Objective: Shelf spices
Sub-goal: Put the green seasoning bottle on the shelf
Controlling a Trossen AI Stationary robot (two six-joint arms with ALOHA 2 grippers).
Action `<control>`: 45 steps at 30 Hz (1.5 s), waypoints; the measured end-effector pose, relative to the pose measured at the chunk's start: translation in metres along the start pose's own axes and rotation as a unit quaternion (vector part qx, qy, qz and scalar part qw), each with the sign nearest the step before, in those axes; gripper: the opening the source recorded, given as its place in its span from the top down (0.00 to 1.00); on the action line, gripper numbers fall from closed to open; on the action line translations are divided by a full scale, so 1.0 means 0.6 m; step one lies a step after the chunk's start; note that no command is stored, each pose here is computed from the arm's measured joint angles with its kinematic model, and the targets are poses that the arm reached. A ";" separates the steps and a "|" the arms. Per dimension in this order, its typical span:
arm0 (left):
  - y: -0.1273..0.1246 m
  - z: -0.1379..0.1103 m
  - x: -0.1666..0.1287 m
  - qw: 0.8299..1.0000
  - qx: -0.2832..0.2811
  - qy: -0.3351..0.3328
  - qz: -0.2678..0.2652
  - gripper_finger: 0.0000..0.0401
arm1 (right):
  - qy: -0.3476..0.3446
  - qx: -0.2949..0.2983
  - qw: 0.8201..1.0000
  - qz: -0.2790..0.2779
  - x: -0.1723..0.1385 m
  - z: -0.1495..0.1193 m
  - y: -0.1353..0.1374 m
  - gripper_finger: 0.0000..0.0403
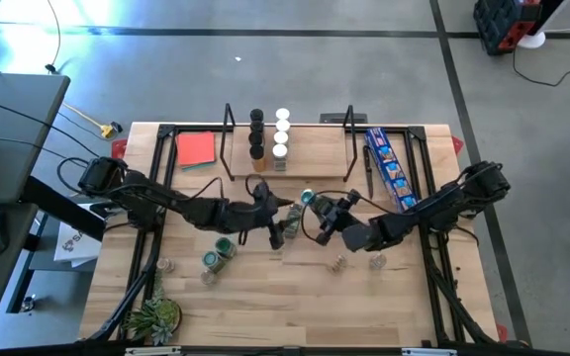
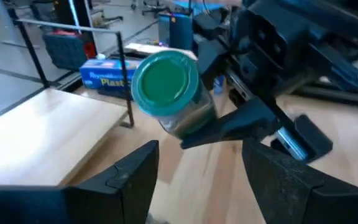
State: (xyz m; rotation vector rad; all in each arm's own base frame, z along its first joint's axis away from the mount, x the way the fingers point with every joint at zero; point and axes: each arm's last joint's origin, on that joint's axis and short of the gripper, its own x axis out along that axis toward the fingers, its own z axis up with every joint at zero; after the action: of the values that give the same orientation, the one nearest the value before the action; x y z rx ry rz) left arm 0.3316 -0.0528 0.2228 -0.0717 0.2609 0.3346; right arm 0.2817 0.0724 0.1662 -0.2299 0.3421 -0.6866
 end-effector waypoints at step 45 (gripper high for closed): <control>0.007 0.020 0.042 0.997 -0.031 -0.058 -0.034 0.53 | -0.009 -0.071 0.997 -0.020 -0.004 0.050 0.055 0.27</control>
State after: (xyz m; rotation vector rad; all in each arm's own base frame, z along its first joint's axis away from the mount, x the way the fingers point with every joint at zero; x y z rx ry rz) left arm 0.3561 -0.0398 0.2273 -0.1222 0.1331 0.2791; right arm 0.3103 0.1017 0.1838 -0.3782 0.3707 -0.7005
